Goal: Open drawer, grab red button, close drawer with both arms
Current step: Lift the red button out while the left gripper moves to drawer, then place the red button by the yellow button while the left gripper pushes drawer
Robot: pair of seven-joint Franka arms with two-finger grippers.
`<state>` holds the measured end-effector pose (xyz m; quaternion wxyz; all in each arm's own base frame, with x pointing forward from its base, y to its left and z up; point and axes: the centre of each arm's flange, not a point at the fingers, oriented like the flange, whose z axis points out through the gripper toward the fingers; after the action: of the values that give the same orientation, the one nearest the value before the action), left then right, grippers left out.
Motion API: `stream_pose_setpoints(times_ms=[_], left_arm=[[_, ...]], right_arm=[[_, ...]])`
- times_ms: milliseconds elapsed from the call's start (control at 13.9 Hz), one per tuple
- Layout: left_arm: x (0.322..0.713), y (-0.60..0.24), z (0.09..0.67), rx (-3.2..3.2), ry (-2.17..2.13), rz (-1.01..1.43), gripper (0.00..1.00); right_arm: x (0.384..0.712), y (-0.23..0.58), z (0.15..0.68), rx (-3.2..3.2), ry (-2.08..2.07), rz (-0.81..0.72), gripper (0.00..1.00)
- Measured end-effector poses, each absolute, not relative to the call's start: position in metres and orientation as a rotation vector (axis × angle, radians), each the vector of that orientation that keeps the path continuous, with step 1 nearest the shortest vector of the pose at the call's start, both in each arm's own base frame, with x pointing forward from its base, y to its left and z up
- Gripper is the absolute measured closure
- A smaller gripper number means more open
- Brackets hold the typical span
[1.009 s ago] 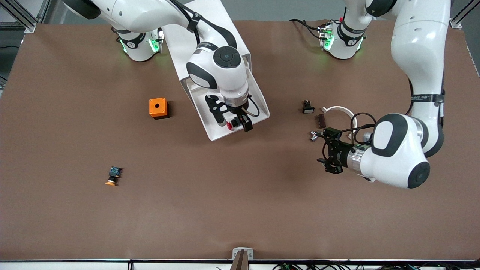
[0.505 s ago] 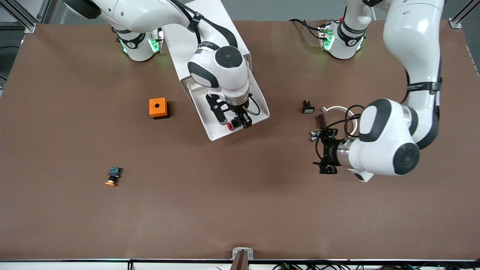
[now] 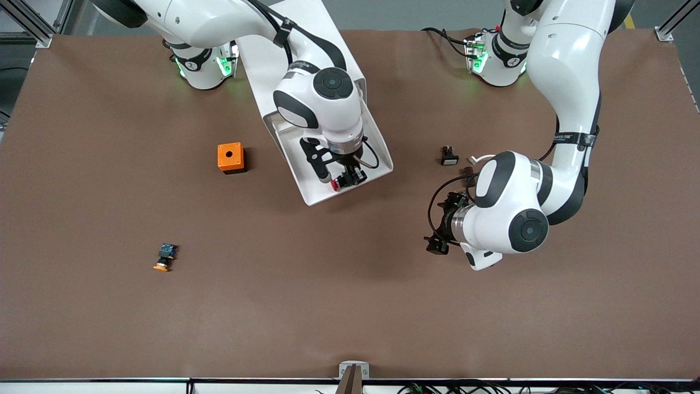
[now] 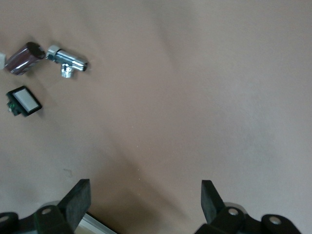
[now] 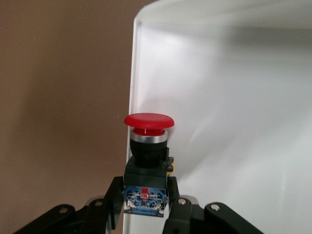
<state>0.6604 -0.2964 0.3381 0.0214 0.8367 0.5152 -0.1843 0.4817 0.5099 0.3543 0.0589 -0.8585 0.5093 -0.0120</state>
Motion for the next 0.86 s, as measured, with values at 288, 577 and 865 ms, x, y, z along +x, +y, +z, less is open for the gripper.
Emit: stream_pose_setpoints(times_ms=[288, 577, 865], left_arm=[[0.654, -0.323, 0.335, 2.764, 1.135, -0.491, 0.00], [0.629, -0.383, 0.316, 2.871, 0.859, -0.414, 0.00], [0.592, -0.440, 0.289, 3.036, 0.599, -0.311, 0.00]], right_arm=[[0.524, 0.461, 0.401, -2.714, 1.367, -0.008, 0.59], [0.580, 0.399, 0.429, -2.844, 1.046, -0.066, 0.59], [0.623, 0.336, 0.407, -3.007, 0.737, -0.108, 0.59]])
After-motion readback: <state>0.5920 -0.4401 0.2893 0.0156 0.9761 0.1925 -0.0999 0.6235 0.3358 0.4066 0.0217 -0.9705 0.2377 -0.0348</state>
